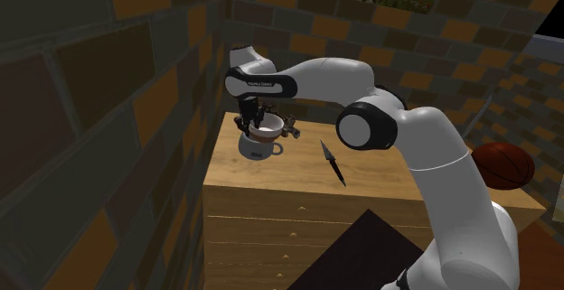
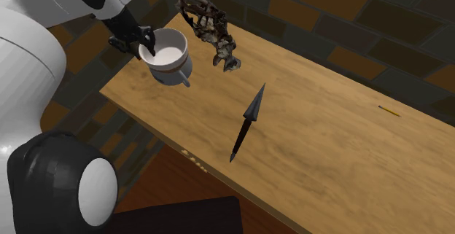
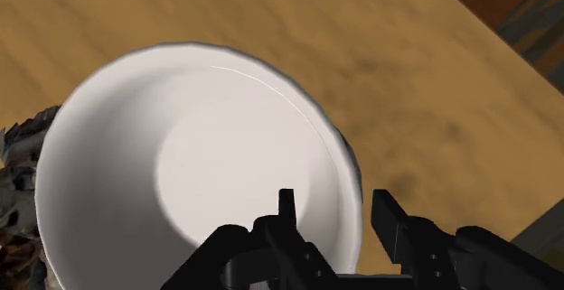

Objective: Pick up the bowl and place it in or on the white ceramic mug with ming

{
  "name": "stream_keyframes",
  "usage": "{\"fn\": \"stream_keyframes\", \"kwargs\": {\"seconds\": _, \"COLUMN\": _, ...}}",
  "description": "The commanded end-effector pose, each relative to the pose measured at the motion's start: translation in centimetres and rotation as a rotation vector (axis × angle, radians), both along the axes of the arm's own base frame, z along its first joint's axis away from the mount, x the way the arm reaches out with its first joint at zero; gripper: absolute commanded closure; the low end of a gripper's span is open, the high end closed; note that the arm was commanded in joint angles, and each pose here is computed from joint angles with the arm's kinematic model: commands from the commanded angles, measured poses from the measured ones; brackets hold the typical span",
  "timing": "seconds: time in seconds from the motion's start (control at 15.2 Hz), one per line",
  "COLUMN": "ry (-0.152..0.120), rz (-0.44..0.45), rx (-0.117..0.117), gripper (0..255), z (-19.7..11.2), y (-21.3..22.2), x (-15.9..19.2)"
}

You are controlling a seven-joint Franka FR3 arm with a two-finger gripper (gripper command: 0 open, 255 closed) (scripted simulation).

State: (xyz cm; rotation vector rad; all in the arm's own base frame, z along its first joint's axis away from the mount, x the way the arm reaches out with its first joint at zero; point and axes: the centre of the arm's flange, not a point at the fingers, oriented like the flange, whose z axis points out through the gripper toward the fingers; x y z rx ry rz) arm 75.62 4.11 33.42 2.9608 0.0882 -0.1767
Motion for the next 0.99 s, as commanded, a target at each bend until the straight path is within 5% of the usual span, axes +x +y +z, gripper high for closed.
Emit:
{"fn": "stream_keyframes", "kwargs": {"seconds": 0.0, "ry": 0.001, "rz": -0.001, "rx": -0.001, "gripper": 0, "z": -0.1, "y": -0.1, "x": 0.0}}
{"fn": "stream_keyframes", "kwargs": {"seconds": 0.26, "ry": 0.001, "rz": -0.001, "rx": -0.001, "gripper": 0, "z": 0.0, "y": -0.1, "x": 0.0}}
{"fn": "stream_keyframes", "kwargs": {"seconds": 0.53, "ry": 0.001, "rz": -0.001, "rx": -0.001, "gripper": 0, "z": 4.8, "y": 0.8, "x": 0.6}}
{"fn": "stream_keyframes", "kwargs": {"seconds": 0.92, "ry": 0.001, "rz": -0.001, "rx": -0.001, "gripper": 0, "z": 4.8, "y": 0.8, "x": 0.6}}
